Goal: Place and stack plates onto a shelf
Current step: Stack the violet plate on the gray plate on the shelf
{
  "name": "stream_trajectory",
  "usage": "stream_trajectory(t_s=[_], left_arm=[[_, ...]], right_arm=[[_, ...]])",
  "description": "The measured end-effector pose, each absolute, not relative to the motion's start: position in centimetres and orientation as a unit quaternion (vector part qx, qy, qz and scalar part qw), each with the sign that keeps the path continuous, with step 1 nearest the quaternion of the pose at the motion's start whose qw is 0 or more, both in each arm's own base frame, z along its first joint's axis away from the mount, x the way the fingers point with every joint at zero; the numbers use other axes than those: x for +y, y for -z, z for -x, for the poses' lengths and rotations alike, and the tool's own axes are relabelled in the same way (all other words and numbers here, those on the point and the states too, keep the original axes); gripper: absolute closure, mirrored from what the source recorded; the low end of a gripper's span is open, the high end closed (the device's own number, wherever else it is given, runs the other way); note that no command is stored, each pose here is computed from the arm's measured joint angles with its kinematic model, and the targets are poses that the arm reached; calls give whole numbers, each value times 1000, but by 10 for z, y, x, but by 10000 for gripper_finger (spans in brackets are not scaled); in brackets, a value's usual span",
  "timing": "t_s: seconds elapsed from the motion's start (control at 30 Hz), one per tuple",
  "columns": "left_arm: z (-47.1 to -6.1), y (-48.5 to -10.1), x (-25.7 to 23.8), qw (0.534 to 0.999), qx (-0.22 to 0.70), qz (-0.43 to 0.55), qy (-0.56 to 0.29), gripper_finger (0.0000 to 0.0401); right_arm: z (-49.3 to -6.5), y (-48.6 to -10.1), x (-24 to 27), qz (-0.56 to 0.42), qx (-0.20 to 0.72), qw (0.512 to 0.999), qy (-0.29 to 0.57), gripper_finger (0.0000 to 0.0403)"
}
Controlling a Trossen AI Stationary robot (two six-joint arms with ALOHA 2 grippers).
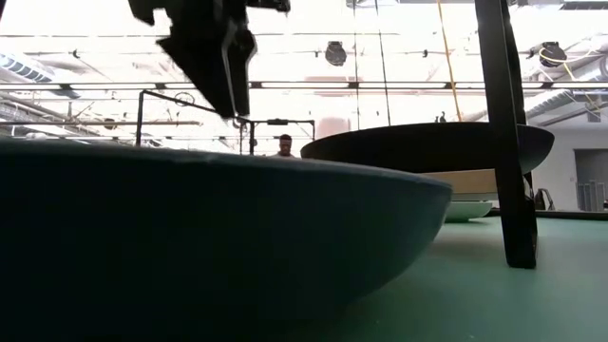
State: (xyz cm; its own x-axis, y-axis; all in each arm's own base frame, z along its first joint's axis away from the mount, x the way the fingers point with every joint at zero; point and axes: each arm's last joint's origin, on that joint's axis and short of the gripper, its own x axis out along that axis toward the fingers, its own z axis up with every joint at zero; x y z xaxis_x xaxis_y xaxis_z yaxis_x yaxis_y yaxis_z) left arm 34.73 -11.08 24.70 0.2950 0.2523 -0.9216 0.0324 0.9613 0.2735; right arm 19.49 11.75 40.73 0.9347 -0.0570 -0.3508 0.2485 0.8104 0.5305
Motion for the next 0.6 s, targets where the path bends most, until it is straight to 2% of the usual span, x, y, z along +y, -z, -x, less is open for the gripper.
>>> stream_trajectory(t_s=[0.27,0.6], left_arm=[[-350,-287,-120,817,564,-91,-75,80],[-340,-330,-125,822,558,-34,-111,80]], right_arm=[[-195,-407,117,-295,161,938,82,403],[-195,-405,115,-286,171,938,91,403]])
